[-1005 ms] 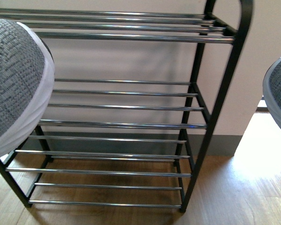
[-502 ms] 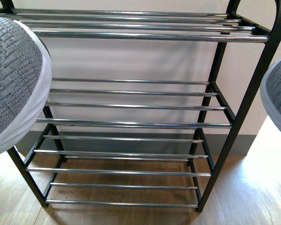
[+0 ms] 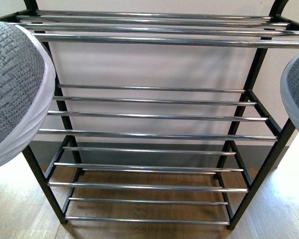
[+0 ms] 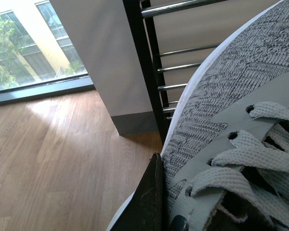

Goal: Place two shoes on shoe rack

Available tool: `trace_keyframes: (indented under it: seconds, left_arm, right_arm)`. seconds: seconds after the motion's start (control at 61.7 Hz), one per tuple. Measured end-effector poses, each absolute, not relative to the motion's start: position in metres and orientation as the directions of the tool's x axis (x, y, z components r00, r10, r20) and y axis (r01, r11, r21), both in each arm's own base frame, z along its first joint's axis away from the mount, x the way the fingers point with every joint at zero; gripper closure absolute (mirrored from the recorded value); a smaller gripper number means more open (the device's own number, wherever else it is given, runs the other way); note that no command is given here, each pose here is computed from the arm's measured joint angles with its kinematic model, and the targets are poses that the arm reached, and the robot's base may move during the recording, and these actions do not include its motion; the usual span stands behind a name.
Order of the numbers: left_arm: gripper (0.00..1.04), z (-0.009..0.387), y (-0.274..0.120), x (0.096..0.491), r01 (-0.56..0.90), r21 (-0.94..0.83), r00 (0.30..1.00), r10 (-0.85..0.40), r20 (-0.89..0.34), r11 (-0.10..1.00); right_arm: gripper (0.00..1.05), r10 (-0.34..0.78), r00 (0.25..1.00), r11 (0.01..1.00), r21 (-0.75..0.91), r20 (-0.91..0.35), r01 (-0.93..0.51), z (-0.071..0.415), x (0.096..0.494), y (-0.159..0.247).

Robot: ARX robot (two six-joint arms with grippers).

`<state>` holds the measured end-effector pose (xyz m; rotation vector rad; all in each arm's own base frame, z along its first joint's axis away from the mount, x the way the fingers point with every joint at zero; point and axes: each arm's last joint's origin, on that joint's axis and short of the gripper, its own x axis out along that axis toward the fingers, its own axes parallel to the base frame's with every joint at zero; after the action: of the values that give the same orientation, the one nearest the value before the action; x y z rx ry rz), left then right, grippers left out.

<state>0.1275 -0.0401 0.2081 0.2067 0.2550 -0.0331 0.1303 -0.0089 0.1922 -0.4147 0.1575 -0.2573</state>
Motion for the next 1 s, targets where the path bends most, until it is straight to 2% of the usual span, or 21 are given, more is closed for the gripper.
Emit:
trace_keyframes:
  seconds: [1.005]
  left_arm:
    - [1.03,0.2075,-0.0402,0.1275,0.062,0.199,0.967,-0.009,-0.256,0.978]
  right_arm:
    - [1.03,-0.283,0.954,0.882,-0.418,-0.101,0.217,0.1913,0.1302,-0.0091]
